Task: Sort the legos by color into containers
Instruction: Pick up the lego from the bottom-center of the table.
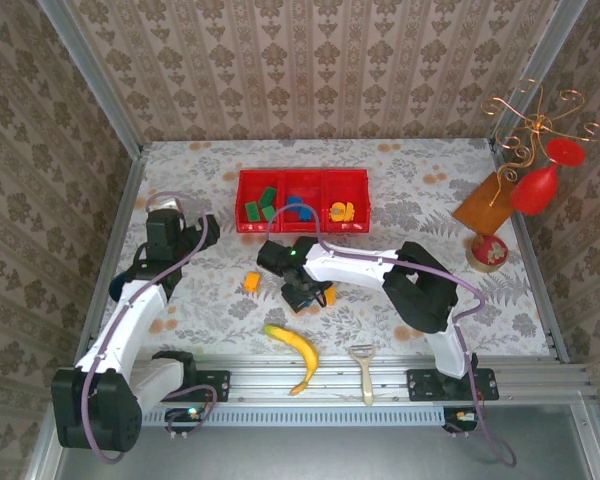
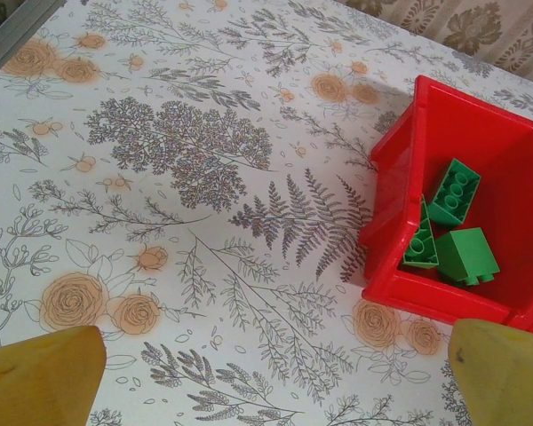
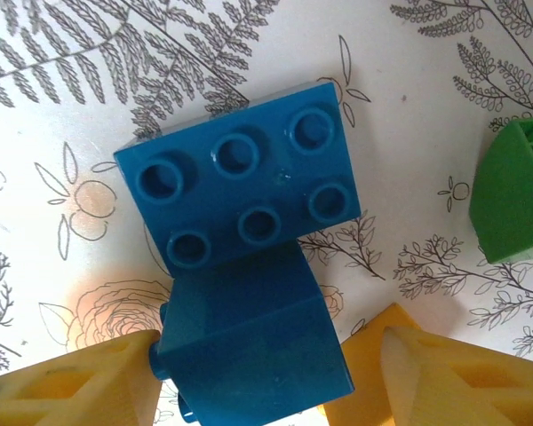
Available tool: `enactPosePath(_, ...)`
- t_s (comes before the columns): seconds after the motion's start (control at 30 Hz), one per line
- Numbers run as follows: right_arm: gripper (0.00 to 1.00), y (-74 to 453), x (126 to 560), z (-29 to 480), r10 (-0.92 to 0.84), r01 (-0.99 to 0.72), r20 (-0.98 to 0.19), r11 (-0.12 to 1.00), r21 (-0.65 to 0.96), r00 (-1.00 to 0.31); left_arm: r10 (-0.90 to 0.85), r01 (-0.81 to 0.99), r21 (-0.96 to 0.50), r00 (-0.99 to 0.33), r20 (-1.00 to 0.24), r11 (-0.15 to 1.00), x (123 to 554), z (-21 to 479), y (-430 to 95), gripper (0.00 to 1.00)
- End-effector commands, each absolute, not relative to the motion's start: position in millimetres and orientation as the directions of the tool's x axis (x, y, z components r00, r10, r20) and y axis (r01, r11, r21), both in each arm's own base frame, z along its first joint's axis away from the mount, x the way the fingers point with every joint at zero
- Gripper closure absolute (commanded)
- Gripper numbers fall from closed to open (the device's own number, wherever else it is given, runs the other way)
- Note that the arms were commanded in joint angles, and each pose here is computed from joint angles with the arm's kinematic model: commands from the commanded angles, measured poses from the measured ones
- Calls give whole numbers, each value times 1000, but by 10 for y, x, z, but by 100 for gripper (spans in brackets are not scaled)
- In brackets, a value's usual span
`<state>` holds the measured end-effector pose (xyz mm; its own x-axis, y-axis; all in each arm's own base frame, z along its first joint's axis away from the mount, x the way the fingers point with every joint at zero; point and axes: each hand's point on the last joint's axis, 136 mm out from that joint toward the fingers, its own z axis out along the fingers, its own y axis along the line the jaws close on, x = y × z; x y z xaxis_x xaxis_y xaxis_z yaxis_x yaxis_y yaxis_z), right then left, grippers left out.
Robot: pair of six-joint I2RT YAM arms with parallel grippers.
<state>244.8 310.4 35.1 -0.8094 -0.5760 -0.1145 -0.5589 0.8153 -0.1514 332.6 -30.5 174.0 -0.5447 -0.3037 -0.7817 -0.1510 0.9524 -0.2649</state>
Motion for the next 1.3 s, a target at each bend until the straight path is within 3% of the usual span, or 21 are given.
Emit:
enactPosePath(0.0, 33, 3014, 2443, 328, -594, -570, -75, 795, -206, -801, -332, -163, -290, -542, -772, 943, 3313, 1729, -299, 0)
enactPosePath(0.17, 33, 3037, 2447, 350, -597, -574, -86, 795, -195, -797, -334, -163, -293, -540, -773, 942, 3317, 1732, -299, 0)
enactPosePath(0.73, 49, 3169, 2403, 306, -611, -599, -91, 791, -128, -787, -341, -169, -297, -538, -771, 940, 3310, 1729, -276, 0)
enactPosePath(0.97, 60, 3169, 2479, 449, -601, -584, -138, 799, -144, -787, -345, -170, -301, -534, -772, 938, 3308, 1741, -268, 0)
enactPosePath(1.27, 66, 3084, 2659, 674, -568, -537, -212, 822, -187, -795, -346, -172, -301, -532, -773, 938, 3313, 1743, -255, 0)
